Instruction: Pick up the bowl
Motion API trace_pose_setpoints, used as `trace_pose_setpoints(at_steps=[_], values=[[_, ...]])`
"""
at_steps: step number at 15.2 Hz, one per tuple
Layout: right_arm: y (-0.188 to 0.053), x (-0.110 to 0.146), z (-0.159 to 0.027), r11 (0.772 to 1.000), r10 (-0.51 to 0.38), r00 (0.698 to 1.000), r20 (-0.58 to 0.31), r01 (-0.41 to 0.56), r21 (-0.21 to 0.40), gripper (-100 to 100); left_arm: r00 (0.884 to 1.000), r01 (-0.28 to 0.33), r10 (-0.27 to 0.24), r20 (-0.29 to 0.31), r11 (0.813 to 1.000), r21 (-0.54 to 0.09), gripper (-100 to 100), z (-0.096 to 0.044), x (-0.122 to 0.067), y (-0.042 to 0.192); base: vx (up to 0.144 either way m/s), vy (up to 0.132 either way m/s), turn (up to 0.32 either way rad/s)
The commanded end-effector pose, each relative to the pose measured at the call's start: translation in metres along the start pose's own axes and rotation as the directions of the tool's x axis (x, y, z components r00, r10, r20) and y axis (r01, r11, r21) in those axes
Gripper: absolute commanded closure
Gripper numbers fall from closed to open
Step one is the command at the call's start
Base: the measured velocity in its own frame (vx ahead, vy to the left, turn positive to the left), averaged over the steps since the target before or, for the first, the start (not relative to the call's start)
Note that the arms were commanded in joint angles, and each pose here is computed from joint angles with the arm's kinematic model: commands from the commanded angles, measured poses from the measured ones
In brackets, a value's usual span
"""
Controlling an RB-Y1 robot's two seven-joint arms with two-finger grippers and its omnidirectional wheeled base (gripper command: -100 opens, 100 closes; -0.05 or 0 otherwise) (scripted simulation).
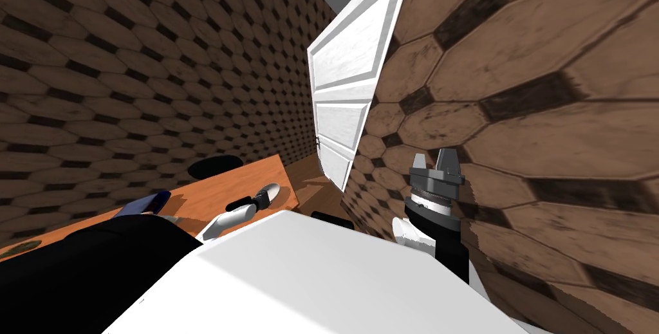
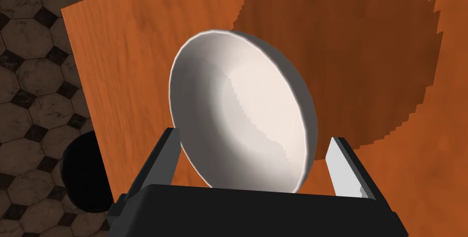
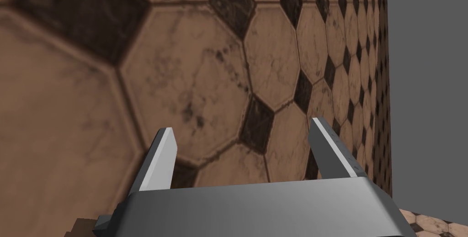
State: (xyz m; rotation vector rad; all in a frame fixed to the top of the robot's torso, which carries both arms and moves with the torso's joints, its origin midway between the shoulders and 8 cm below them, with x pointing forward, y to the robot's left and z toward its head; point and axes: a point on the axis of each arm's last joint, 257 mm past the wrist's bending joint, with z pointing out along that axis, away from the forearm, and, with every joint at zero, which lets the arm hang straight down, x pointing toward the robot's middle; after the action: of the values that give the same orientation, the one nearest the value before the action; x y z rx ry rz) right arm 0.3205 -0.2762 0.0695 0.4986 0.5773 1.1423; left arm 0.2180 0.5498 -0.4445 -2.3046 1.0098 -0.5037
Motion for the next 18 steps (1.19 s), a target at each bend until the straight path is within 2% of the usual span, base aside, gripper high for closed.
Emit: trace_pose_setpoints(at_steps=[1,2,3,4,6,9,13,14,15,18], values=[[0.0,0.0,0.0,1.0,0.0,1.0,0.0,0.0,0.0,0,0.999,0.049,-0.047,0.023,0.997,-0.057,-100,0.001,-0.013,0.016,0.027,0.028,-0.109],[0.0,0.0,0.0,1.0,0.0,1.0,0.0,0.0,0.0,0,0.999,0.049,-0.047,0.024,0.997,-0.059,-100,0.001,-0.013,0.016,0.026,0.028,-0.097],[0.0,0.0,0.0,1.0,0.0,1.0,0.0,0.0,0.0,0,0.996,0.082,-0.078,0.039,0.992,-0.094,-100,0.0,-0.022,0.028,0.023,0.027,-0.099],[0.0,0.0,0.0,1.0,0.0,1.0,0.0,0.0,0.0,0,0.996,0.082,-0.078,0.039,0.992,-0.094,-100,0.0,-0.022,0.028,0.02,0.025,-0.073],[0.0,0.0,0.0,1.0,0.0,1.0,0.0,0.0,0.0,0,0.989,0.142,-0.133,0.068,0.978,-0.155,-100,-0.002,-0.036,0.049,0.021,0.029,-0.094],[0.0,0.0,0.0,1.0,0.0,1.0,0.0,0.0,0.0,0,0.984,0.169,-0.156,0.081,0.969,-0.18,-100,-0.003,-0.041,0.058,0.026,0.03,-0.086],[0.0,0.0,0.0,1.0,0.0,1.0,0.0,0.0,0.0,0,0.967,0.249,-0.225,0.119,0.935,-0.253,-100,-0.008,-0.054,0.086,0.021,0.026,-0.085],[0.0,0.0,0.0,1.0,0.0,1.0,0.0,0.0,0.0,0,0.973,0.225,-0.205,0.107,0.947,-0.23,-100,-0.007,-0.052,0.076,0.014,0.021,-0.04],[0.0,0.0,0.0,1.0,0.0,1.0,0.0,0.0,0.0,0,0.97,0.237,-0.215,0.114,0.943,-0.233,-100,0.0,-0.051,0.08,-0.01,0.014,-0.04],[0.0,0.0,0.0,1.0,0.0,1.0,0.0,0.0,0.0,0,0.968,0.245,-0.223,0.119,0.942,-0.229,-100,0.01,-0.048,0.082,-0.038,0.023,-0.066]])
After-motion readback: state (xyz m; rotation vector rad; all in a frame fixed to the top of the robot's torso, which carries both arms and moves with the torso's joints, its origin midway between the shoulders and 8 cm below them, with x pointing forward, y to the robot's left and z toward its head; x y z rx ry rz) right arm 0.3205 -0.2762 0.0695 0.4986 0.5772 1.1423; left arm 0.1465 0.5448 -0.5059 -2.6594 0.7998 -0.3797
